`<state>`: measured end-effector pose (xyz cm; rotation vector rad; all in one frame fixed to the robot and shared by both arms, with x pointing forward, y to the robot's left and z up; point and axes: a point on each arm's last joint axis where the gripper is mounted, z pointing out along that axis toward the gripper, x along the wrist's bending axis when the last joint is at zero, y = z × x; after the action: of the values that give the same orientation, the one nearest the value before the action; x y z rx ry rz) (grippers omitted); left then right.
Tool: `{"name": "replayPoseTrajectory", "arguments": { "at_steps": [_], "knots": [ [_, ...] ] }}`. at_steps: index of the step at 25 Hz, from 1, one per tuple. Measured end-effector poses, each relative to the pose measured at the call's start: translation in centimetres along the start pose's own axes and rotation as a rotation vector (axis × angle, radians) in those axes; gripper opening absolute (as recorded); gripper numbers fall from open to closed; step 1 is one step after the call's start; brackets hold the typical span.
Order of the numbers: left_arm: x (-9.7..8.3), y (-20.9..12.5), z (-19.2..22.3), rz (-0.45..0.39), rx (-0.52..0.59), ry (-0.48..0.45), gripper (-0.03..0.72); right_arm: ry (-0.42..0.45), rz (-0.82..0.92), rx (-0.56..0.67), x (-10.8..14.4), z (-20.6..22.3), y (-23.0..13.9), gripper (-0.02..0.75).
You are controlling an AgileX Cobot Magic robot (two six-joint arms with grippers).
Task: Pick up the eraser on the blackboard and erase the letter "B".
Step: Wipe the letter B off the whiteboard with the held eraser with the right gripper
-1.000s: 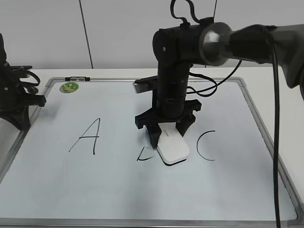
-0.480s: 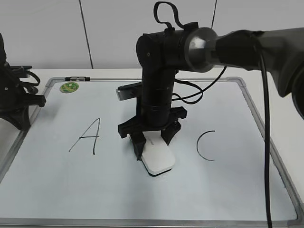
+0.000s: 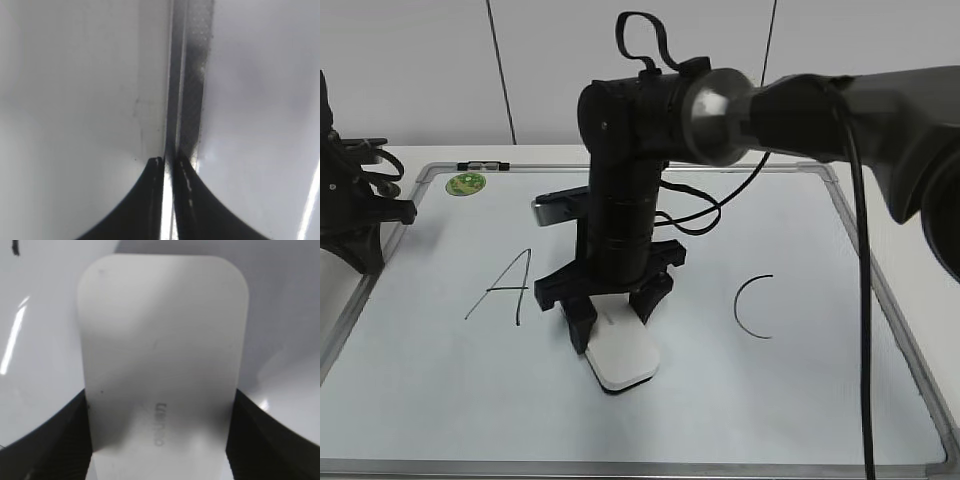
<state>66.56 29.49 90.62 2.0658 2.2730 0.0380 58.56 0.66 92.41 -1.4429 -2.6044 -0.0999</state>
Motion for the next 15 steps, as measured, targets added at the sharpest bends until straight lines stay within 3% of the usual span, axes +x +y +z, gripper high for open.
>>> {"name": "replayPoseTrajectory", "arguments": {
  "at_steps": [7,15],
  "knots": [
    [0.0,0.0,0.0,0.000,0.000,0.000,0.025,0.011,-0.029,0.006,1.5,0.2,-0.3,0.521],
    [0.0,0.0,0.0,-0.001,0.000,-0.002,0.025,-0.021,-0.019,-0.001,0.3,0.1,-0.1,0.521]
  ]
}}
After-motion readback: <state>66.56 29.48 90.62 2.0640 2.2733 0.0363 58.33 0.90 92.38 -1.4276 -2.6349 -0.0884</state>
